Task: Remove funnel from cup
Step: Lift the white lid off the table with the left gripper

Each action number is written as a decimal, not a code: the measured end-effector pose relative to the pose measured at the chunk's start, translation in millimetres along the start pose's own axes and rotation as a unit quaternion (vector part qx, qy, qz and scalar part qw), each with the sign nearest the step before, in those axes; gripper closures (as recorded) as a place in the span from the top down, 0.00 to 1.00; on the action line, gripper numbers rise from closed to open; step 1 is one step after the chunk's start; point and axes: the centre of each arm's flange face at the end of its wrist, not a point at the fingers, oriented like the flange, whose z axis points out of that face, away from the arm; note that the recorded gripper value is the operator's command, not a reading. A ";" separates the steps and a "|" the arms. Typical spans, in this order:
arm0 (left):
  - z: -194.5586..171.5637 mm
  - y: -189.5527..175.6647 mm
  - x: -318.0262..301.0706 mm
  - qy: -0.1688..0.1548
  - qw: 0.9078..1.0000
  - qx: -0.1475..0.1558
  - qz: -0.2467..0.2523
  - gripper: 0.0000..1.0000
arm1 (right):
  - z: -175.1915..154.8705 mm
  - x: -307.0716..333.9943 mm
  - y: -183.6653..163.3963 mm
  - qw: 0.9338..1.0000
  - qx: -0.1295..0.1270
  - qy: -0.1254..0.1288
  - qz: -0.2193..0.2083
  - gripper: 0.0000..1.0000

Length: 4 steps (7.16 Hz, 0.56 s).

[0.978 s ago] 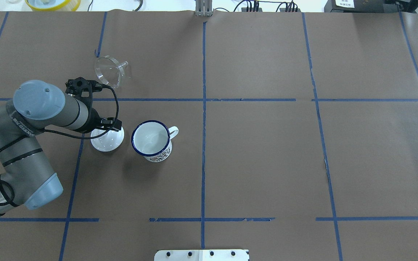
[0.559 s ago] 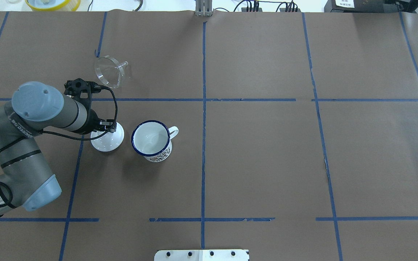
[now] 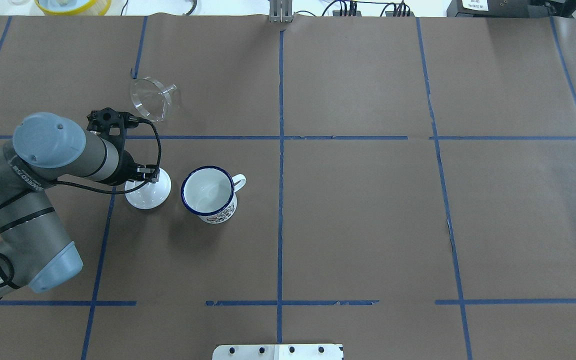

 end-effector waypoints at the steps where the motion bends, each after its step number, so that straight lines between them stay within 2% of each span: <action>1: 0.0 0.7 -1.3 -0.001 1.000 0.000 0.000 0.55 | 0.0 0.0 -0.1 1.000 0.000 0.000 0.000 1.00; 4: 0.3 1.4 -2.1 -0.001 1.000 -0.001 0.000 0.53 | -0.1 -0.1 -0.1 1.000 0.000 0.000 0.000 1.00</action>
